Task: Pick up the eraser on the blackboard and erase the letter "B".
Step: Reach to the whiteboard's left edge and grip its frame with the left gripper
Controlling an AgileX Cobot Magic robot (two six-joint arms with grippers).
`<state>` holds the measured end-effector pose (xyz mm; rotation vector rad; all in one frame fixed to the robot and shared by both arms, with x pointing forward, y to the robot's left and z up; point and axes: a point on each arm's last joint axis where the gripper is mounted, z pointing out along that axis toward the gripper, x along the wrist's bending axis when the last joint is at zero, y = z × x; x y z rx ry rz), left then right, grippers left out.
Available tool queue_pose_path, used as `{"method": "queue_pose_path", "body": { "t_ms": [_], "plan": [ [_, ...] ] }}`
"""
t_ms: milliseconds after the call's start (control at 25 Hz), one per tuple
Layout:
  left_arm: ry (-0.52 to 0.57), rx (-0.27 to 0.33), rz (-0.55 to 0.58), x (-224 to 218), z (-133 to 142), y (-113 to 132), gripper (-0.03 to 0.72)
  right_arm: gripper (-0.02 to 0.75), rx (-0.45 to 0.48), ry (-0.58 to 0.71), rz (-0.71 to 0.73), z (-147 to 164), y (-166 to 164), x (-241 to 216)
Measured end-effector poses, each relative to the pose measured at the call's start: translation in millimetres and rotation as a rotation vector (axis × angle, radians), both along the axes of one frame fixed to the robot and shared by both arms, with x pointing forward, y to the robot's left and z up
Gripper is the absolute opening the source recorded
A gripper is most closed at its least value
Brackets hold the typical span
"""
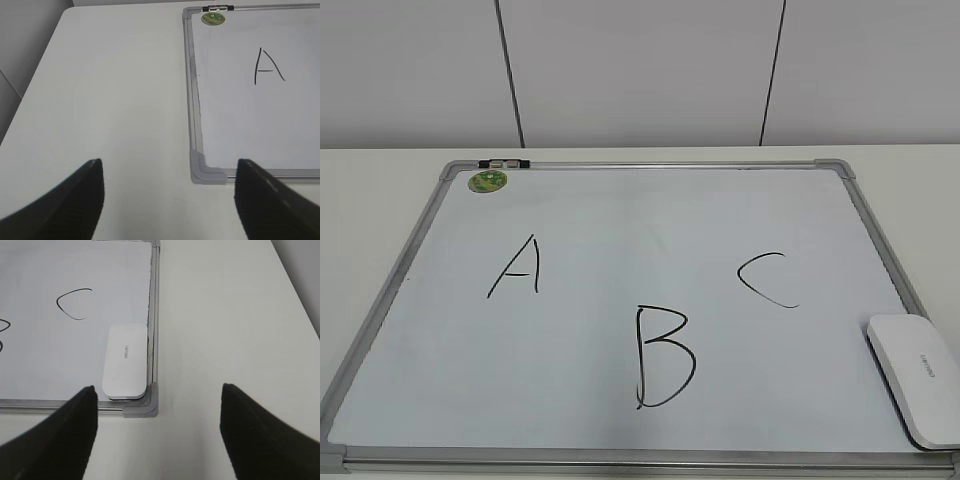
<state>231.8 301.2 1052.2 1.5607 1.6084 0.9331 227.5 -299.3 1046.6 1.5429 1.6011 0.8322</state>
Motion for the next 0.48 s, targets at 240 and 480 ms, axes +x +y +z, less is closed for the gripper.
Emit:
{"method": "queue_pose_path", "body": {
  "t_ms": [240,480],
  "plan": [
    [0.002,0.0,0.0,1,0,0,0.593,0.587,0.0,0.0,0.0,0,0,0],
    [0.02,0.004,0.003,14,16,1,0.593,0.587,0.0,0.0,0.0,0,0,0]
  ]
}}
